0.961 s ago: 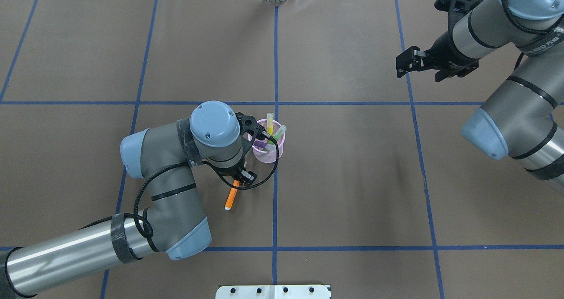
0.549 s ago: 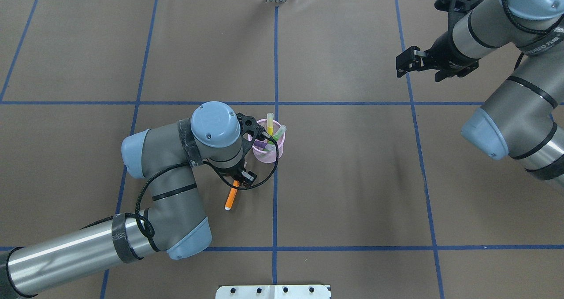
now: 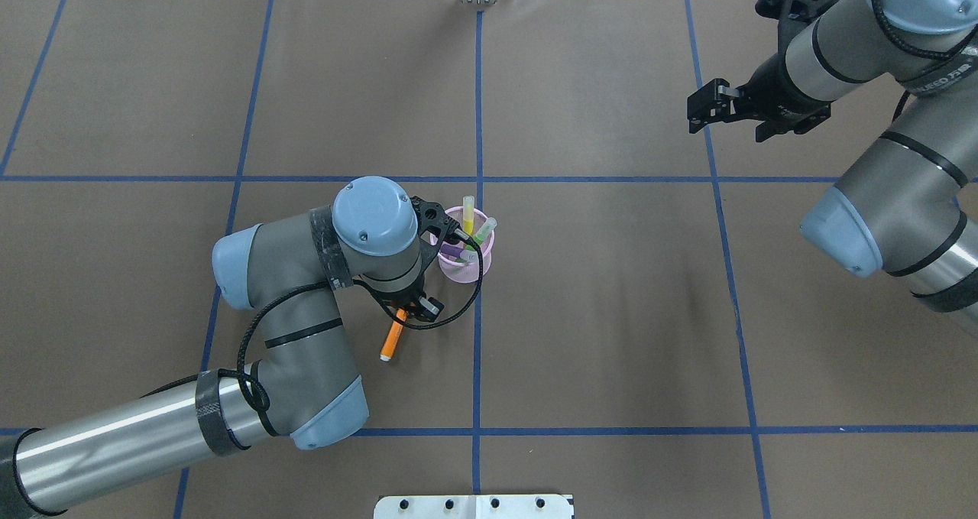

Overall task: Collect pens into pen holder
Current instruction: 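Lift the orange pen with the left gripper toward the cup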

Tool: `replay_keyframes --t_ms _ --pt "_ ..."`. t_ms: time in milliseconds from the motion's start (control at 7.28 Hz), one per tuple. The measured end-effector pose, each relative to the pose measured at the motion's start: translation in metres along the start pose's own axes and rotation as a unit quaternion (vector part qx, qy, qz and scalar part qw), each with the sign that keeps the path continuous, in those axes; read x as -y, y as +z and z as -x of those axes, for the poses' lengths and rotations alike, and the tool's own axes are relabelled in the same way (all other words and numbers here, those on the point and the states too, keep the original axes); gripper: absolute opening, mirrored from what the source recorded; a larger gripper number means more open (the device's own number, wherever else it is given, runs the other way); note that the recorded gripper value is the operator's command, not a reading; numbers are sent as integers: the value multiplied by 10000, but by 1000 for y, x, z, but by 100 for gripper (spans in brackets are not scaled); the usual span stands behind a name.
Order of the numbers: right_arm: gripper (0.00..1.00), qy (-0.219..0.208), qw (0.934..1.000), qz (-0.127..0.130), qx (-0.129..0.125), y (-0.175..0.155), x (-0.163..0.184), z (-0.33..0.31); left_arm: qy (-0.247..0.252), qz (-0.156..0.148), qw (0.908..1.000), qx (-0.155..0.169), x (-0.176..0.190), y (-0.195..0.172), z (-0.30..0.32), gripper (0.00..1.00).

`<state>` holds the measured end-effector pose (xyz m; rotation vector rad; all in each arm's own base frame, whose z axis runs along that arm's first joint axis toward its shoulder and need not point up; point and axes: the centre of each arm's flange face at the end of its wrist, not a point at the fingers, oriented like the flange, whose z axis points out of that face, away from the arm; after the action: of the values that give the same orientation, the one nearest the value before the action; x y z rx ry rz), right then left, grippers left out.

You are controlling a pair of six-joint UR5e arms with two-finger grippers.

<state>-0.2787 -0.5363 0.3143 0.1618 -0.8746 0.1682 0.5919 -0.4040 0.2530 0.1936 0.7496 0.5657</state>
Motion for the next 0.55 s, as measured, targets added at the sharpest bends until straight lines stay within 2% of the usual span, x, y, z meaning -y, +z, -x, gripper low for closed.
replay_keyframes --t_ms 137,275,549 --pt "100 20 10000 -4 -1 0 0 0 2 38 10000 -77 0 -2 0 0" --pt "100 28 10000 -10 -5 0 0 0 -38 119 9995 -294 3 -10 3 0" --pt "100 34 10000 -30 -12 -1 1 0 -234 11 9971 -722 23 -56 33 0"
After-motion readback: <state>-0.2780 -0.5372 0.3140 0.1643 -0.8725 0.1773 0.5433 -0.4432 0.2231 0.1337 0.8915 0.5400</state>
